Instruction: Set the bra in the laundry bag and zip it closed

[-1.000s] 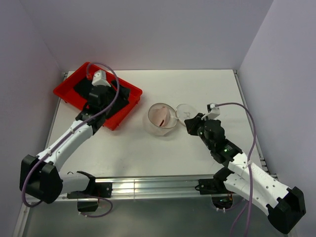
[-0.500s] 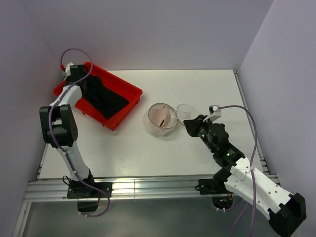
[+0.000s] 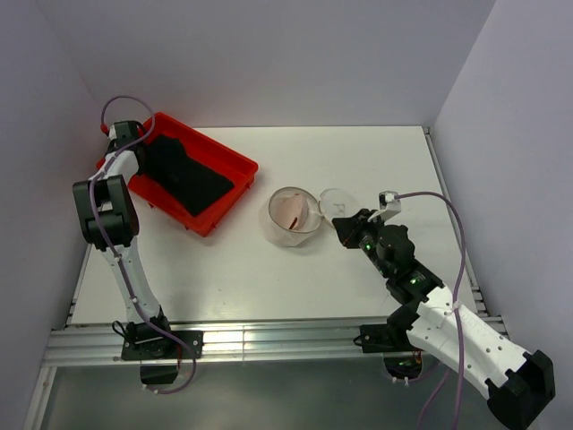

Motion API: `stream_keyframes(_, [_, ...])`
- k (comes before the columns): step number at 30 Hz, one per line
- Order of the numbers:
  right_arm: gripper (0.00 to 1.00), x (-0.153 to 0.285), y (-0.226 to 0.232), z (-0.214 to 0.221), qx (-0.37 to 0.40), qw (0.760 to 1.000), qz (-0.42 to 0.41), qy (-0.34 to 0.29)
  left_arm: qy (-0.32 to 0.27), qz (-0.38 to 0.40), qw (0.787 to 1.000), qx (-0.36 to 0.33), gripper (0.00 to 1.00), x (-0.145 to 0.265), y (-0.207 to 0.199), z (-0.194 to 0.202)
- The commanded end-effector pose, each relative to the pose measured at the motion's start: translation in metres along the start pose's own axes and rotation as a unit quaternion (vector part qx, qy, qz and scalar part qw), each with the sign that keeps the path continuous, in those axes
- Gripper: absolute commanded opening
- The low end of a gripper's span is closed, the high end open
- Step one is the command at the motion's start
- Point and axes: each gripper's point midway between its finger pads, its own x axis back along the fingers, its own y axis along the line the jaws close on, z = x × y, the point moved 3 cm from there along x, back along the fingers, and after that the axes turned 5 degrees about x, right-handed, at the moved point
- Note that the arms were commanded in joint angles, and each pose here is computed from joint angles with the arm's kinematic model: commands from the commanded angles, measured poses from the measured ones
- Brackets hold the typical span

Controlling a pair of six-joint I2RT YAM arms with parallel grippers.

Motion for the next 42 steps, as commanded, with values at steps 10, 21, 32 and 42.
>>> stream_keyframes(10, [0.19, -0.007, 0.005, -0.005, 0.01, 1.0, -0.015, -0.012, -0.03, 0.073, 0.997, -0.003, 0.0, 0.002, -0.021, -0.023])
stream_keyframes(21, [0.19, -0.009, 0.008, -0.003, 0.007, 1.0, -0.025, -0.012, -0.132, 0.292, 0.947, 0.029, 0.0, 0.166, -0.097, -0.072])
stream_keyframes(32, [0.19, -0.006, 0.003, -0.004, 0.008, 1.0, -0.016, -0.024, -0.139, 0.466, 0.874, 0.003, 0.0, 0.391, -0.124, -0.008])
stream_keyframes(42, [0.19, -0.002, -0.007, -0.012, 0.015, 0.999, 0.014, -0.046, -0.032, 0.548, 0.834, -0.057, 0.0, 0.498, -0.066, 0.071])
